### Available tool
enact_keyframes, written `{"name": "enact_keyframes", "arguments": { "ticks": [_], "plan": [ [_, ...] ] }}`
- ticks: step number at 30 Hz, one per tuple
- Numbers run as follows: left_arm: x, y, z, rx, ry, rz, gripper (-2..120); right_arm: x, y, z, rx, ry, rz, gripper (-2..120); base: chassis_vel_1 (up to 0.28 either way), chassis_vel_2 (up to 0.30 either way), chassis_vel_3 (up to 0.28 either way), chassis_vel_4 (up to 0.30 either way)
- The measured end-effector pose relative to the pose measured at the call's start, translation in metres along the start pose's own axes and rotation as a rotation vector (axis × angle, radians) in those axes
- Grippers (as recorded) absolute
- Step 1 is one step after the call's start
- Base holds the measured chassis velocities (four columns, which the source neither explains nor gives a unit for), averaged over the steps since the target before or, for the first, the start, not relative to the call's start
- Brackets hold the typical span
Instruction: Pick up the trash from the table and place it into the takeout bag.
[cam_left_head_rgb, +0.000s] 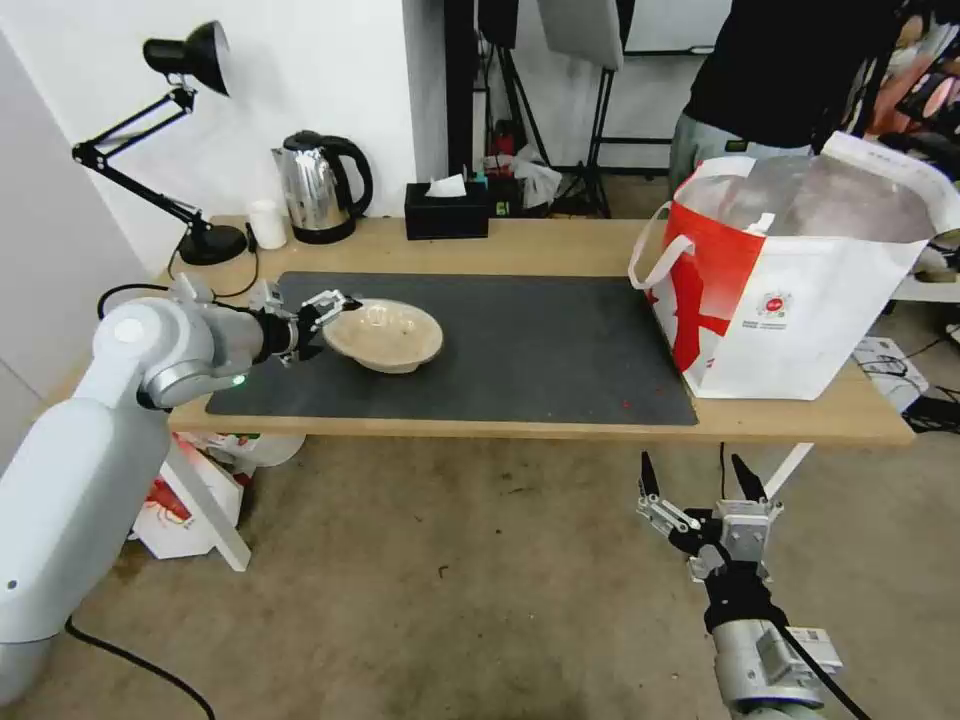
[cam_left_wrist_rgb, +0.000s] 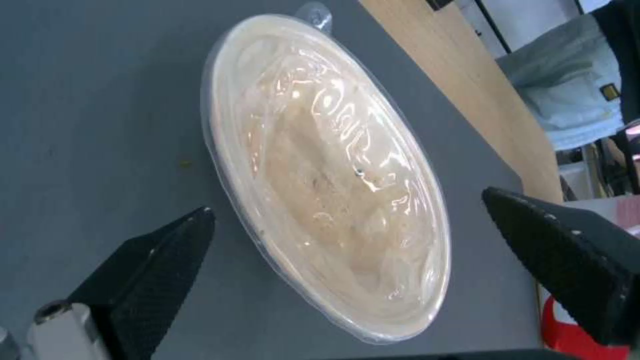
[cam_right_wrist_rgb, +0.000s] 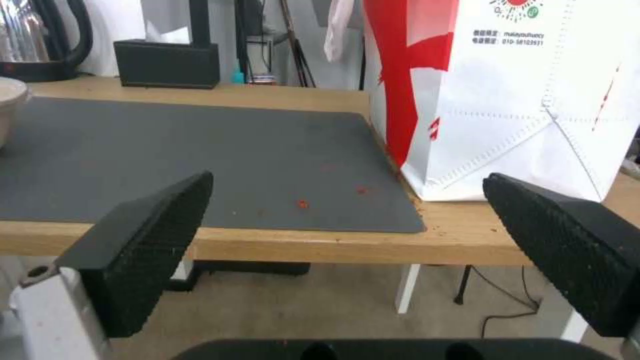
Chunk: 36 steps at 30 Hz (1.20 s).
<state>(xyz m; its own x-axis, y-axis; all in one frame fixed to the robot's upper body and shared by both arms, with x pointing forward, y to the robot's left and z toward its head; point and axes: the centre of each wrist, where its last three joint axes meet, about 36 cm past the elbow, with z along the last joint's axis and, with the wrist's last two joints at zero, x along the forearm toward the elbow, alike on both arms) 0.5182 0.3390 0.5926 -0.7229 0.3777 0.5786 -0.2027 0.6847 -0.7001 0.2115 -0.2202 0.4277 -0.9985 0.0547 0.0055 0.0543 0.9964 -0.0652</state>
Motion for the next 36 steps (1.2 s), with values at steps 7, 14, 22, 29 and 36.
{"name": "enact_keyframes", "arguments": {
  "ticks": [7, 14, 22, 29, 36],
  "plan": [
    [-0.003, -0.002, -0.002, -0.002, 0.004, -0.002, 100, 0.000, 0.000, 0.000, 0.000, 0.000, 0.000, 100, 0.000, 0.000, 0.000, 0.000],
    [-0.010, 0.000, -0.001, 0.004, 0.016, -0.010, 100, 0.000, 0.000, 0.000, 0.000, 0.000, 0.000, 100, 0.000, 0.000, 0.000, 0.000],
    [-0.012, -0.002, -0.002, 0.002, 0.018, -0.010, 100, 0.000, 0.000, 0.000, 0.000, 0.000, 0.000, 100, 0.000, 0.000, 0.000, 0.000],
    [-0.014, 0.000, -0.001, 0.005, 0.024, -0.019, 100, 0.000, 0.000, 0.000, 0.000, 0.000, 0.000, 100, 0.000, 0.000, 0.000, 0.000],
    [-0.016, 0.002, 0.004, 0.007, 0.046, -0.038, 100, 0.000, 0.000, 0.000, 0.000, 0.000, 0.000, 100, 0.000, 0.000, 0.000, 0.000]
  ]
}}
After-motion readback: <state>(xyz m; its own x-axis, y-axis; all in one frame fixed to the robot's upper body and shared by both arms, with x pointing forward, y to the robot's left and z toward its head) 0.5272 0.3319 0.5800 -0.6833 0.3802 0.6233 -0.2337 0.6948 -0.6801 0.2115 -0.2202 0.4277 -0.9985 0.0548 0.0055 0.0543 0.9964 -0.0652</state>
